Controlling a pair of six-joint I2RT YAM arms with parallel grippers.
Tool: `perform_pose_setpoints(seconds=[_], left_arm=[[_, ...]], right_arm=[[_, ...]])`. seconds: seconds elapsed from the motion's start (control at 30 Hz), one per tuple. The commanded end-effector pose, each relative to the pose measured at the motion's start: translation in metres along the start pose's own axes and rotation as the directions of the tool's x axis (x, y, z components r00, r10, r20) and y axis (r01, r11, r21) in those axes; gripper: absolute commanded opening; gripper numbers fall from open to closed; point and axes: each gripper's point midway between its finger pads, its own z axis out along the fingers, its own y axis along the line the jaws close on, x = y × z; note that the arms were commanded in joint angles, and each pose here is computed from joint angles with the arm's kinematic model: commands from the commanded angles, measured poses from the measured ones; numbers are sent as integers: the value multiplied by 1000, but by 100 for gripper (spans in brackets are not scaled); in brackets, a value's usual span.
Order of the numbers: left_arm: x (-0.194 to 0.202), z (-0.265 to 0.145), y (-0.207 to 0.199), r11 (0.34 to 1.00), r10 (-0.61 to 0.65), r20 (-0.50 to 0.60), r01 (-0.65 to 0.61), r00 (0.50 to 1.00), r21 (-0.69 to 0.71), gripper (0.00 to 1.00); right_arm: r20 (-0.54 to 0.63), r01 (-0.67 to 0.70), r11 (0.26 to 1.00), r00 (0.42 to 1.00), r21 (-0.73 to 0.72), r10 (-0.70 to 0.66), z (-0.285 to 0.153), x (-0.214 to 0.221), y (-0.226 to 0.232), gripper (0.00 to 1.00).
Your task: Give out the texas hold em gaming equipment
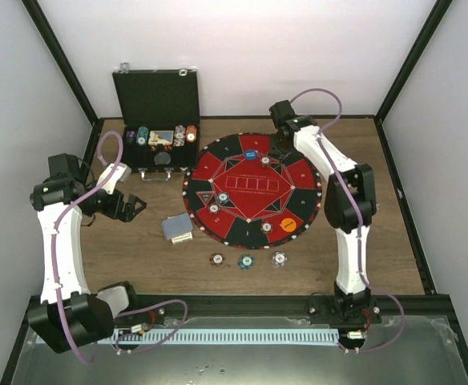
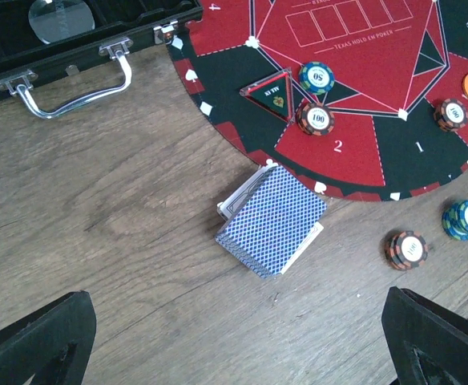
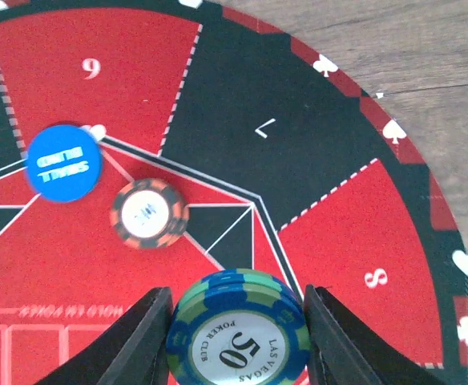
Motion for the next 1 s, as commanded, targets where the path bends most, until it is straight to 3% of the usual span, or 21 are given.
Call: perform_pose_setpoints(seconds=[0.0, 0.13, 0.3, 0.6, 0.7, 0.8, 0.97], left_arm=[[-11, -2, 1, 1000, -5, 36, 4, 999, 17, 100], [-14, 2, 4, 999, -17, 41, 16, 999, 29, 100], [-19, 4, 8, 999, -25, 52, 24, 998, 24, 100], [-24, 8, 11, 998, -38, 60, 35, 997, 49, 100], [-25, 9, 13, 998, -42, 59, 39, 997, 44, 100], [-23, 10, 14, 998, -43, 54, 41, 998, 38, 100], [-24, 7, 15, 999, -36, 56, 35, 998, 18, 100]], right_arm=[[-6, 9, 1000, 1000, -26, -9, 33, -20, 3, 35], [-60, 14, 1000, 998, -16, -15, 79, -15, 4, 35], [-61, -12, 999, 998, -30, 10, 104, -25, 3, 35], [-140, -29, 999, 990, -38, 23, 147, -4, -9, 36], [-150, -26, 999, 989, -39, 20, 148, 0, -9, 43], [-139, -27, 999, 990, -42, 21, 142, -5, -9, 61], [-80, -37, 998, 996, -56, 33, 107, -31, -8, 75]])
